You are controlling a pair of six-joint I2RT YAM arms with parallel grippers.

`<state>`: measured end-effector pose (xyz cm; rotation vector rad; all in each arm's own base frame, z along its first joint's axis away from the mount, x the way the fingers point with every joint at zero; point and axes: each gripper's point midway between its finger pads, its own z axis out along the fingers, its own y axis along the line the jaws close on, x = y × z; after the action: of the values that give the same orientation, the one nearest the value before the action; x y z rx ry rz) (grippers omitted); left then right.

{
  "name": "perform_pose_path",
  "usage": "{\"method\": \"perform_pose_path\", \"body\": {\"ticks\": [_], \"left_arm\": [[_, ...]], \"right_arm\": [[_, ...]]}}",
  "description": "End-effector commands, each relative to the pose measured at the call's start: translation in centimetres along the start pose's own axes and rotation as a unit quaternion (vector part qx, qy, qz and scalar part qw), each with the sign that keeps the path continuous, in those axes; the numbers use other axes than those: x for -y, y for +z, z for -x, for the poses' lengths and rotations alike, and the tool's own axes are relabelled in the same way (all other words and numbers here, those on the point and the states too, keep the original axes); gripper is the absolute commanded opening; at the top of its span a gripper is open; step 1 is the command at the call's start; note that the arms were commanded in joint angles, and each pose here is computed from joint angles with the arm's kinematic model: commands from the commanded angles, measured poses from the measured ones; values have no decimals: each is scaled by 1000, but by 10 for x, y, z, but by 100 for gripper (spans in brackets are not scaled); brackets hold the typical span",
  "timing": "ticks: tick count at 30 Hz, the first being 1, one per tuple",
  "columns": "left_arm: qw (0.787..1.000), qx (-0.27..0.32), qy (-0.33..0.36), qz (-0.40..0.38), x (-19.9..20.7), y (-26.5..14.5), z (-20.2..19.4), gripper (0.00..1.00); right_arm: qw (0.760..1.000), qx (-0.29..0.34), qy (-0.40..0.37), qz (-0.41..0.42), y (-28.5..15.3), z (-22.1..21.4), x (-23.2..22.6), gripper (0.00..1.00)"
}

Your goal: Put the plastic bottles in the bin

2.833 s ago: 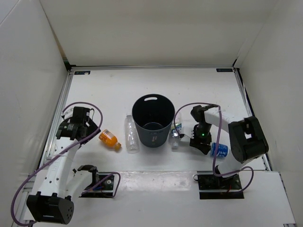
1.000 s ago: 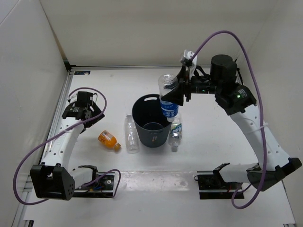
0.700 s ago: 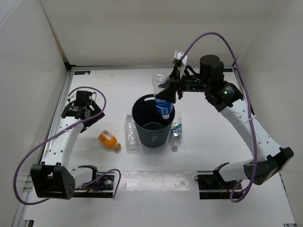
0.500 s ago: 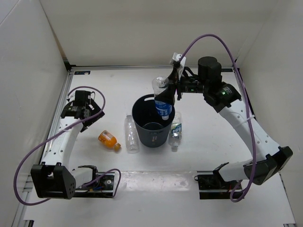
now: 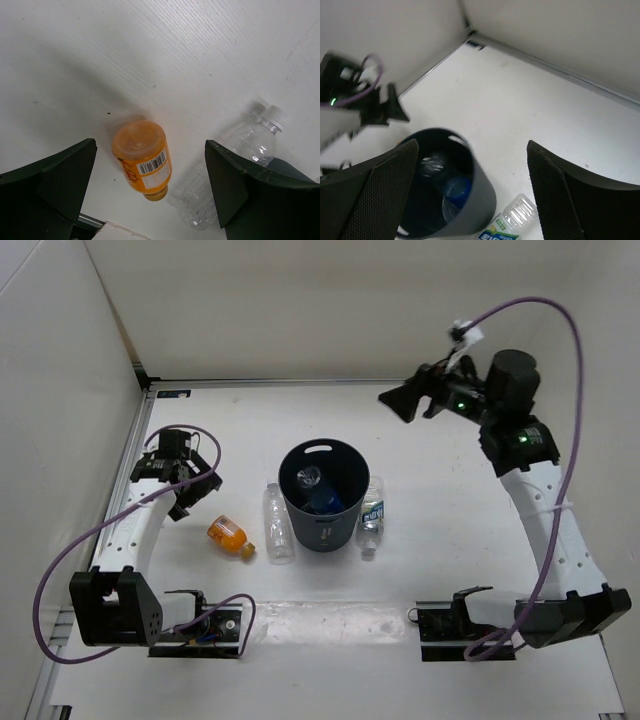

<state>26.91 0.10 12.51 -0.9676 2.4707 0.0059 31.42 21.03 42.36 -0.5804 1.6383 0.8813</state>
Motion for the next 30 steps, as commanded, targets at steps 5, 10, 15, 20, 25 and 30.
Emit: {"method": "perform_pose_path", "body": {"ticks": [5, 10, 15, 20, 25, 30], "left_arm": [[1000, -6, -10, -5, 4, 0, 1, 100], [1000, -11, -10, -15, 5, 3, -3, 100], [999, -30, -2, -16, 4, 5, -12, 100], [999, -34, 2, -12, 2, 5, -14, 100], [999, -44, 3, -7, -1, 6, -20, 100], [999, -42, 5, -5, -5, 2, -21, 100]], "right_arm": [[960, -79, 196, -183, -46, -84, 115, 90], [946, -186, 183, -191, -65, -163, 127, 90], [946, -237, 177, -133, -53, -213, 109, 90], [930, -314, 168, -86, -39, -257, 96, 90], [883, -410, 218, -66, -25, -283, 97, 90], [866, -447, 216, -62, -12, -301, 90, 90]]}}
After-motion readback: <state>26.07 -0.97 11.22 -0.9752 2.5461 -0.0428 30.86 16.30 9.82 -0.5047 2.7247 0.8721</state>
